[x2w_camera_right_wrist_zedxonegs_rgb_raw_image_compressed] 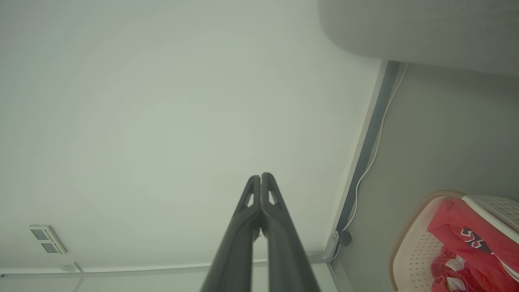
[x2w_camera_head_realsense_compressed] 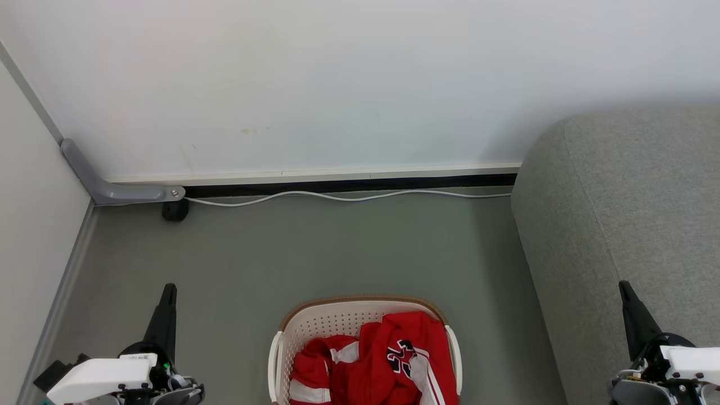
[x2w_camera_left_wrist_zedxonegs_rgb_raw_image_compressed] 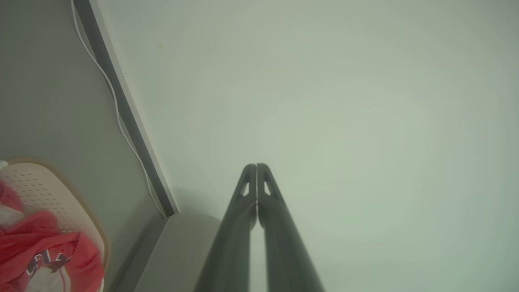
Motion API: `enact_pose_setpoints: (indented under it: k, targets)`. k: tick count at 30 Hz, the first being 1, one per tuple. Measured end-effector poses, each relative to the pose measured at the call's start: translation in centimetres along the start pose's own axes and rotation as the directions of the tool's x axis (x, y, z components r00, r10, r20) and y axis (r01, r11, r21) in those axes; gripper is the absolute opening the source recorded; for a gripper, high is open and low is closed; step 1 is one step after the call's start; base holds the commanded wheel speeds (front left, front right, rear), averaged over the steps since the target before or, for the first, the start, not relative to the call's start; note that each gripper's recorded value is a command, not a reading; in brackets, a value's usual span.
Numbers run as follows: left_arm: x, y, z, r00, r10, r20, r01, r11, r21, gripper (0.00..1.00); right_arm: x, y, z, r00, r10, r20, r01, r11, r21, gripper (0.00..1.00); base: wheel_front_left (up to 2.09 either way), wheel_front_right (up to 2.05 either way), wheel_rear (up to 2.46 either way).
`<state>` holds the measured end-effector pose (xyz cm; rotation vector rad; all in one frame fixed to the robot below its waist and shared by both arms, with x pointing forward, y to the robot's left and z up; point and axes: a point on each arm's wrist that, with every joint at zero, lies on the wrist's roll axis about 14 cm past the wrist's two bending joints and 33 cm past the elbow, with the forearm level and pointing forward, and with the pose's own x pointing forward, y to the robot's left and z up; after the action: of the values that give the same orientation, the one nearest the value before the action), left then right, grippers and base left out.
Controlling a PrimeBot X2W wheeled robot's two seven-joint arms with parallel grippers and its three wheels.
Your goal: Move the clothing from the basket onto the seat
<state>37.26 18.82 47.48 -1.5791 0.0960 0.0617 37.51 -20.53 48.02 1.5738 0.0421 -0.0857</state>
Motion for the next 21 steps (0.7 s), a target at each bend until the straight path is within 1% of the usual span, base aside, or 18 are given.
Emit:
enact_pose_setpoints:
  k: [21]
  targets:
    - [0.0,0.0,0.0,1.0,0.0,0.0,0.0,1.0,0.0,0.0,0.01,0.0,0.0,1.0,0.0,0.0,0.0,1.0,0.0,0.0,0.0,0.0,0.0]
